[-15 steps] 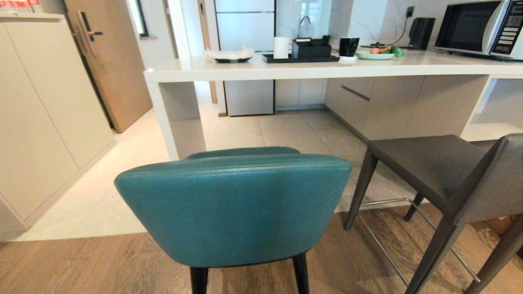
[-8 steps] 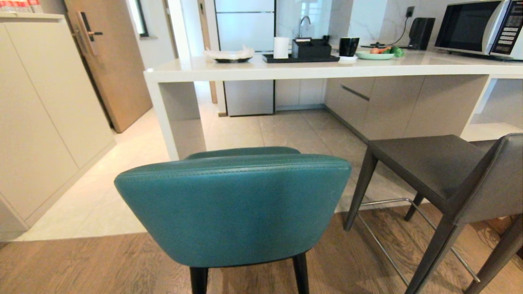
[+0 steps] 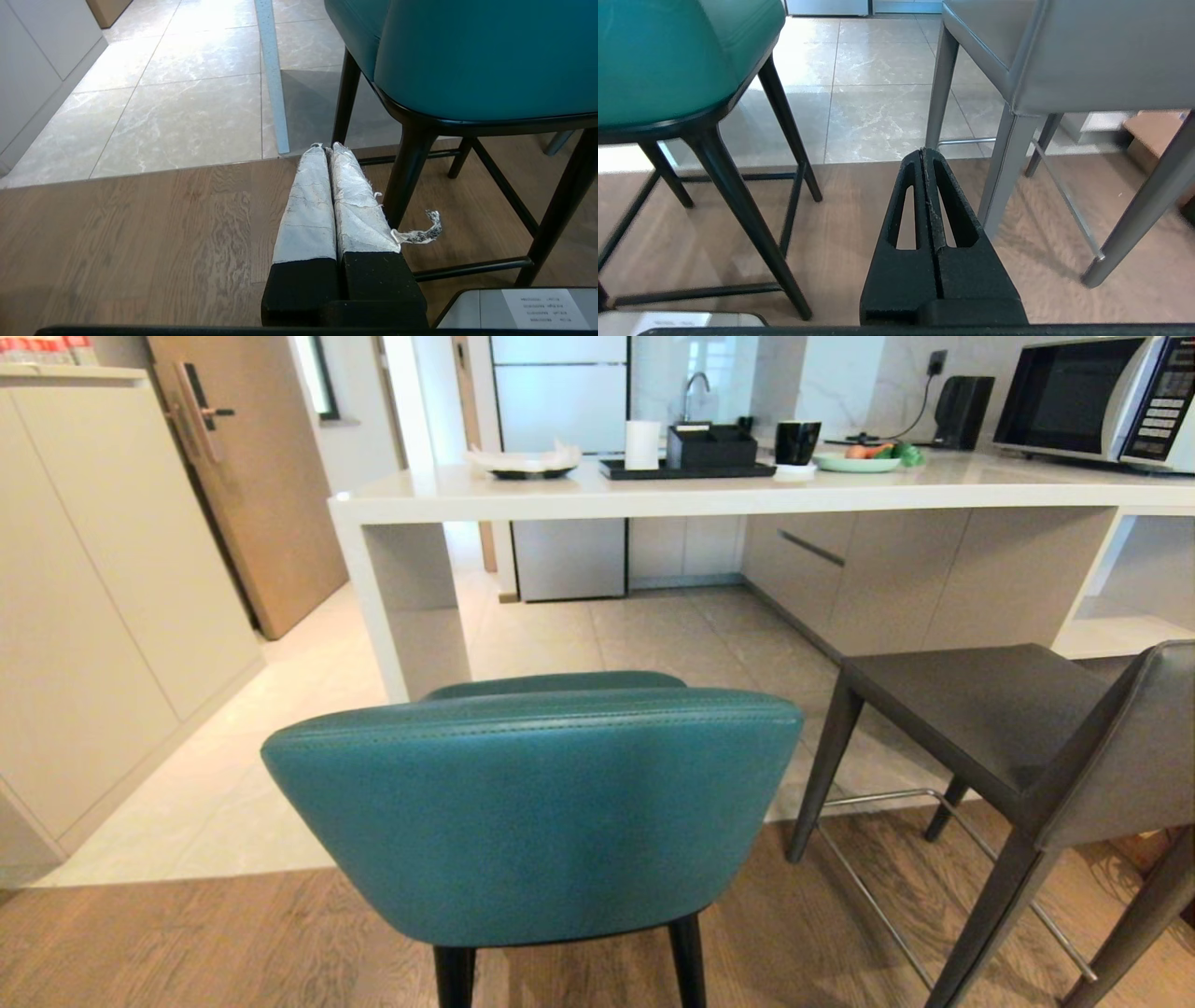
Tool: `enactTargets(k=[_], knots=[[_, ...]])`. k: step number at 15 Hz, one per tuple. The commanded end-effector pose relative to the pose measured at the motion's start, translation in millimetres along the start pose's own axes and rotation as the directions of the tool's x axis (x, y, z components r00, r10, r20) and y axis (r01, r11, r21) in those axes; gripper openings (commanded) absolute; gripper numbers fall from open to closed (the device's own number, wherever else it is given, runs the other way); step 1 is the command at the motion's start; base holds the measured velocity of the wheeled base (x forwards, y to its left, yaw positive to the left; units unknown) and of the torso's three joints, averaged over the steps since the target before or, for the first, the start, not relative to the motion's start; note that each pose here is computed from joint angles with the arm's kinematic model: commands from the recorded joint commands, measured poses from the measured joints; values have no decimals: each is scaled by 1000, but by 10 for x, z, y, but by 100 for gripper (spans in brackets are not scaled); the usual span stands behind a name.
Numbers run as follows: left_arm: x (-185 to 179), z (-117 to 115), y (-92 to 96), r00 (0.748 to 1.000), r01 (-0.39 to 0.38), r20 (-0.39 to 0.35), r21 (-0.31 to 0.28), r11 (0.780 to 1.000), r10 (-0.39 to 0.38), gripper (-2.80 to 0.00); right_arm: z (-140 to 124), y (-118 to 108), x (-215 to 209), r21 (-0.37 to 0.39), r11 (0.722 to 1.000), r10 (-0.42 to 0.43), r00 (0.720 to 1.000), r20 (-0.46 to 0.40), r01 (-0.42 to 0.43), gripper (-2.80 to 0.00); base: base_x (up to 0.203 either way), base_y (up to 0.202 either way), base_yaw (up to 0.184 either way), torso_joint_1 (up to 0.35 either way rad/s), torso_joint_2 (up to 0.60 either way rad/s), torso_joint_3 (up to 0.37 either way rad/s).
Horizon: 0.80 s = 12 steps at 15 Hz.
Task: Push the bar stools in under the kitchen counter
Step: Push the gray chair back under the dining table
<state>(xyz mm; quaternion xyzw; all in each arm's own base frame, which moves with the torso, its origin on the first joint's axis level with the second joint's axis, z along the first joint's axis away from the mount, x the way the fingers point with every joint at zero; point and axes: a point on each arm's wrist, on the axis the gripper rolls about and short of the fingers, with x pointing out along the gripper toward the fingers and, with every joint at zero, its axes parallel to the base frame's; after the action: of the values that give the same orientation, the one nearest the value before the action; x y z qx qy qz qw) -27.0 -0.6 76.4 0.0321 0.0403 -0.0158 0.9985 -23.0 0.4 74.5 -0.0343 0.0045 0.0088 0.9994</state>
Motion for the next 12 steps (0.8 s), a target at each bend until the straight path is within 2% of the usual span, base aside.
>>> enactTargets(k=[1, 4, 5, 7, 12], knots=[[1, -1, 1, 1000, -4, -2, -5, 1000, 4, -280, -7, 0, 2, 18, 1000, -3, 1000, -7, 3, -280, 0, 0, 0, 0, 0, 0], [0, 1, 2, 1000, -8, -1, -12, 1000, 8, -280, -4, -2, 2, 38, 999, -10, 1000, 0, 10, -280, 0, 0, 0, 0, 0, 0], [1, -1, 3, 1000, -11, -3, -27, 1000, 11, -280, -2, -4, 2, 79, 997, -16, 1000, 0, 16, -280, 0, 0, 0, 0, 0, 0], [0, 1, 9, 999, -38, -1, -80, 996, 38, -280, -1, -5, 3, 88, 996, -22, 1000, 0, 22, -280, 0, 0, 0, 0, 0, 0], [1, -1, 8, 999, -40, -2, -79, 996, 40, -280, 0, -5, 2, 85, 996, -21, 1000, 4, 20, -280, 0, 0, 0, 0, 0, 0]])
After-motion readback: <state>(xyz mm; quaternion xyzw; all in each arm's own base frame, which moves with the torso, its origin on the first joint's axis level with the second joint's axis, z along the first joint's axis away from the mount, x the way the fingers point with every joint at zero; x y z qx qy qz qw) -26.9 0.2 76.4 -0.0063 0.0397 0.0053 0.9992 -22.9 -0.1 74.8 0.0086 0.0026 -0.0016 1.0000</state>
